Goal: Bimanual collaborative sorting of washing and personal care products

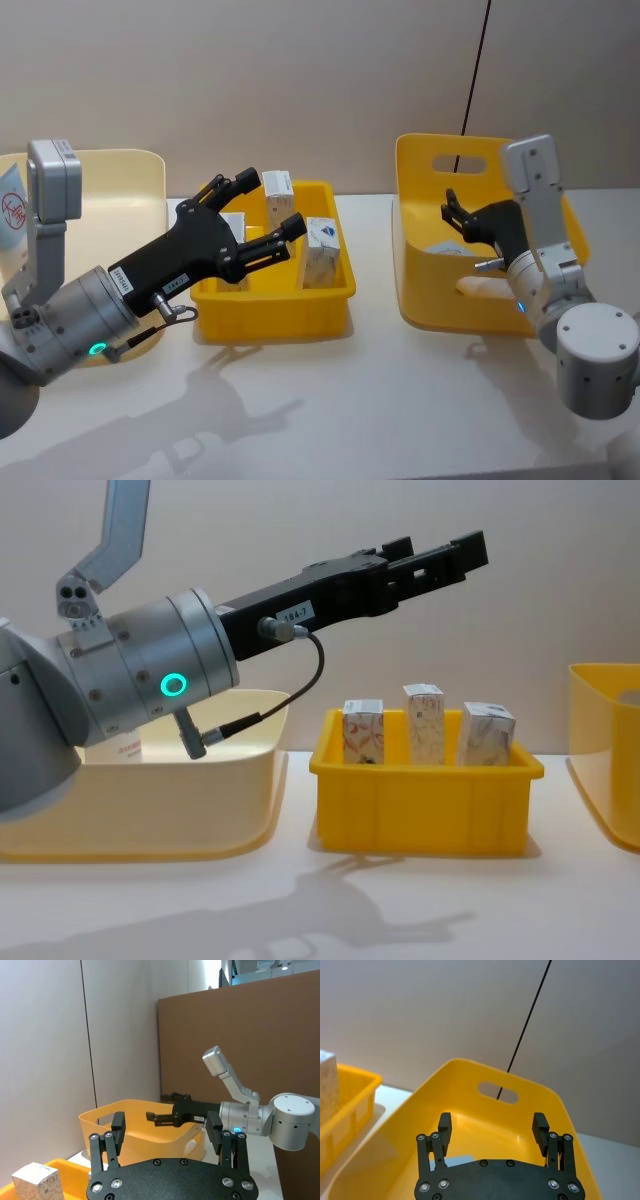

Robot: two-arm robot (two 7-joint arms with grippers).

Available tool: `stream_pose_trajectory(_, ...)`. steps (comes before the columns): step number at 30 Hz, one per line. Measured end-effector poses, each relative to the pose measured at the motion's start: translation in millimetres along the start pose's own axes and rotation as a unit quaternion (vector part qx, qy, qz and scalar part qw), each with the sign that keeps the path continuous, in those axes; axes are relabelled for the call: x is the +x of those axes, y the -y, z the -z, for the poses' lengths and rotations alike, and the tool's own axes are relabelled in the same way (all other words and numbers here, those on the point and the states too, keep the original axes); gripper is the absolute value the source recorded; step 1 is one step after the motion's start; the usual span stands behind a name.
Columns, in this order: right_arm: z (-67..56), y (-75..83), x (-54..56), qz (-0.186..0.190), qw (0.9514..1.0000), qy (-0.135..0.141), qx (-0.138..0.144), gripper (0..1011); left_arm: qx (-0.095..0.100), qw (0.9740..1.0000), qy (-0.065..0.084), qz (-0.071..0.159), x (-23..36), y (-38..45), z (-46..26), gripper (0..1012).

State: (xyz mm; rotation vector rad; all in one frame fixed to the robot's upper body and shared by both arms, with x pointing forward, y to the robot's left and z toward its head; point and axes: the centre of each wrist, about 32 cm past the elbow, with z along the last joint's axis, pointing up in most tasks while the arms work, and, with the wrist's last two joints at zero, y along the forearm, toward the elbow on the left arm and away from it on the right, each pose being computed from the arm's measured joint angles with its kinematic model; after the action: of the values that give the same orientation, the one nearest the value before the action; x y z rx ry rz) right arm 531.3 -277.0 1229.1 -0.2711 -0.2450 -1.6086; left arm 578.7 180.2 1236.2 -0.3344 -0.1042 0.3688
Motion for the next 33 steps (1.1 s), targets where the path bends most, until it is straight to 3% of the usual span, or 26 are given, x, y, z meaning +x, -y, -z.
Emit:
stream_pose_trajectory(8, -1.3, 2.1, 3.2, 0.002, 0.9985, -0.011, 0.054, 1001, 0.0, 1.0, 0.0, 0.0, 0.0, 0.0, 0.0, 1003)
stream_pose_trajectory(17, -3.9, 5.9, 7.4, -0.026, 0.9924, -0.028, 0.117, 1001, 0.0, 1.0, 0.0, 0.0, 0.0, 0.0, 0.0, 1003)
stream_pose_trajectory(25, -3.3, 8.1, 6.3, -0.033, 0.9915, -0.032, 0.122, 1001, 0.003, 1.0, 0.001, -0.006, -1.3, -0.7, 0.6, 1003)
stream_pose_trajectory(33, 3.3, 20.9, -3.3, -0.06, 0.9905, -0.048, 0.113, 1001, 0.027, 0.9986, 0.012, -0.043, -8.1, -7.7, 2.6, 1003)
